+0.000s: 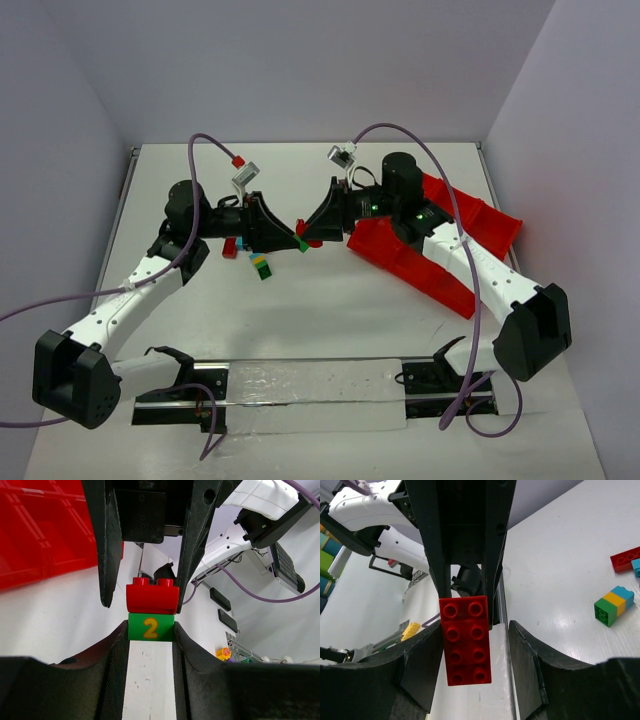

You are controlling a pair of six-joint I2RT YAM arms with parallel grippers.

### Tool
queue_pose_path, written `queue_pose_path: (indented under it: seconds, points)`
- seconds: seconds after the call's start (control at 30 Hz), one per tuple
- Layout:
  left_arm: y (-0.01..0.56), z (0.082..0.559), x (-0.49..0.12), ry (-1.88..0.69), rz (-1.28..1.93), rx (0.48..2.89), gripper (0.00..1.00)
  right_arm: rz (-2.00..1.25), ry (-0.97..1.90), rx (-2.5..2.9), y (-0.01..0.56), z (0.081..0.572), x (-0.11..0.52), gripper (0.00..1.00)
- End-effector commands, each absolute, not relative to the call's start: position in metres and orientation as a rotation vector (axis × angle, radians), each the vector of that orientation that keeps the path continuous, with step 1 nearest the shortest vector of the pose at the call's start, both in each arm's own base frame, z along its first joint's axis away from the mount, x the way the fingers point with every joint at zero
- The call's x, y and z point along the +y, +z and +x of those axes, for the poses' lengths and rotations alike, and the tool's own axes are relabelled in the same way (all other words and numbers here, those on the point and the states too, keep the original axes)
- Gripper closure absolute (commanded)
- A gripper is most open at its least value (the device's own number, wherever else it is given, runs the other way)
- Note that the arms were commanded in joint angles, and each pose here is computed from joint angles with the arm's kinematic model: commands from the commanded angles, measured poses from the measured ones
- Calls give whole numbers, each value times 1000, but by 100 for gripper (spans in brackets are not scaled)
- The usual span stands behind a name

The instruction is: Sort the legos into containers by color

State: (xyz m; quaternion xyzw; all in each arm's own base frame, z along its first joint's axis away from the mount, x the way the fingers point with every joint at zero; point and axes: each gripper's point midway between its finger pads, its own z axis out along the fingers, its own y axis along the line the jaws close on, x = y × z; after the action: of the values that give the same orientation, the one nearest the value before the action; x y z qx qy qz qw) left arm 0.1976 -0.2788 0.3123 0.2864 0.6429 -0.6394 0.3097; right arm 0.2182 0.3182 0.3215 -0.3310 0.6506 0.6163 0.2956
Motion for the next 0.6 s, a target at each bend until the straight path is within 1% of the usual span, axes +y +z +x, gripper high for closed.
queue_pose_path:
  seconds: [0.0, 0.03, 0.07, 0.13, 0.17, 0.2, 0.23, 0.27, 0.3, 0.57]
  points:
    - [331, 194, -278, -1661, 804, 1612, 100, -930, 1599, 1616, 355, 210, 315, 48]
    - [331, 195, -279, -1663, 803, 1616, 100, -938, 1606, 1611, 355, 209, 315, 57]
    - [331, 195, -279, -1663, 804, 1615, 100, -936, 1608, 1613, 354, 209, 315, 58]
    - [331, 196, -279, -1665, 803, 1617, 100, -940, 1617, 1610, 354, 208, 315, 81]
    - [331, 196, -280, -1665, 802, 1618, 100, -942, 1619, 1609, 353, 208, 316, 91]
    - [332, 196, -279, -1664, 803, 1615, 100, -942, 1617, 1605, 353, 208, 315, 92]
    - [332, 196, -279, -1663, 804, 1615, 100, -942, 1617, 1603, 354, 208, 315, 97]
    - [331, 195, -279, -1664, 807, 1615, 100, -943, 1614, 1598, 355, 208, 315, 99]
    - [330, 195, -279, -1664, 808, 1620, 100, -939, 1607, 1596, 355, 208, 315, 100]
    - [316, 191, -273, -1602, 832, 1661, 100, -778, 1430, 1662, 353, 242, 299, 100]
